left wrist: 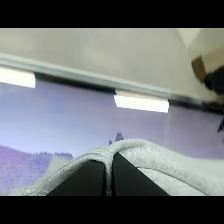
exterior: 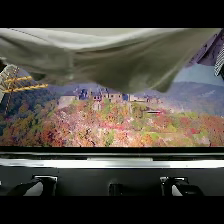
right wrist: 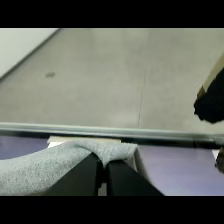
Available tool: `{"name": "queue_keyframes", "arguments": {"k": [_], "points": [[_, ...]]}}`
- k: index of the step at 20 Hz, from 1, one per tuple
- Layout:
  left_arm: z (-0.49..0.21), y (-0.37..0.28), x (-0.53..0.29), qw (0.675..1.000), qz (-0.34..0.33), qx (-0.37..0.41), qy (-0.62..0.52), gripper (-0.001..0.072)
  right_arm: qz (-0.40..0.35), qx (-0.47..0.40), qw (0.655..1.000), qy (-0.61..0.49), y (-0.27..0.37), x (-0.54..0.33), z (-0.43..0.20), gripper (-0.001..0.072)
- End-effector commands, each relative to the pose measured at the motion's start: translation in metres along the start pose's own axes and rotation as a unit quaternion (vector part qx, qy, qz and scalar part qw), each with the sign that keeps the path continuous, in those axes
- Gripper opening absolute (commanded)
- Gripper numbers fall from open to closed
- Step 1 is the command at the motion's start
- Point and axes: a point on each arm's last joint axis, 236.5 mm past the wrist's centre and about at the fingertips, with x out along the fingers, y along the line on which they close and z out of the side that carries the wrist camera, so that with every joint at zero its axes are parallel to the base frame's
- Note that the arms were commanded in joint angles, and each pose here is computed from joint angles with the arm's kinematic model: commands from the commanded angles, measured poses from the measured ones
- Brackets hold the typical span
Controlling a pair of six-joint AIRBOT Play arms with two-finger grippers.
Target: Fold the clothes and pants, and hang the long-sleeved shirts on hangers.
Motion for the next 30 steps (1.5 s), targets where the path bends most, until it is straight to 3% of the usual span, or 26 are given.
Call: {"name": "queue_keyframes", "arguments": {"k": [1,5,10,14,20,23,26,30], "points": [[0.016,-0.022,-0.098,0.997,0.038,-0.004,-0.072,0.0011,0.023,-0.020,0.995,-0.099,0.043,-0.106,0.054,0.0031],[0.022,-0.026,-0.152,0.990,0.069,0.018,-0.124,0.0011,0.018,0.008,0.988,-0.154,0.048,-0.146,0.076,0.0031],[0.016,-0.010,-0.138,0.990,0.089,0.014,-0.107,0.0011,-0.009,0.065,0.995,-0.073,0.021,-0.093,0.043,0.0031],[-0.031,0.041,-0.043,0.994,0.111,-0.002,0.019,0.0011,-0.044,0.109,0.985,0.124,-0.015,-0.002,-0.056,0.0032],[-0.171,0.158,0.144,0.962,0.141,-0.037,0.232,0.0012,-0.077,0.165,0.900,0.397,-0.074,0.136,-0.269,0.0032],[-0.222,0.197,0.230,0.959,0.135,-0.060,0.241,0.0013,-0.090,0.178,0.879,0.434,-0.101,0.197,-0.359,0.0032],[-0.267,0.213,0.295,0.963,0.126,-0.058,0.231,0.0013,-0.087,0.173,0.881,0.431,-0.116,0.246,-0.429,0.0032],[-0.329,0.218,0.315,0.947,0.118,-0.043,0.294,0.0014,-0.084,0.180,0.884,0.423,-0.113,0.267,-0.457,0.0032]]}}
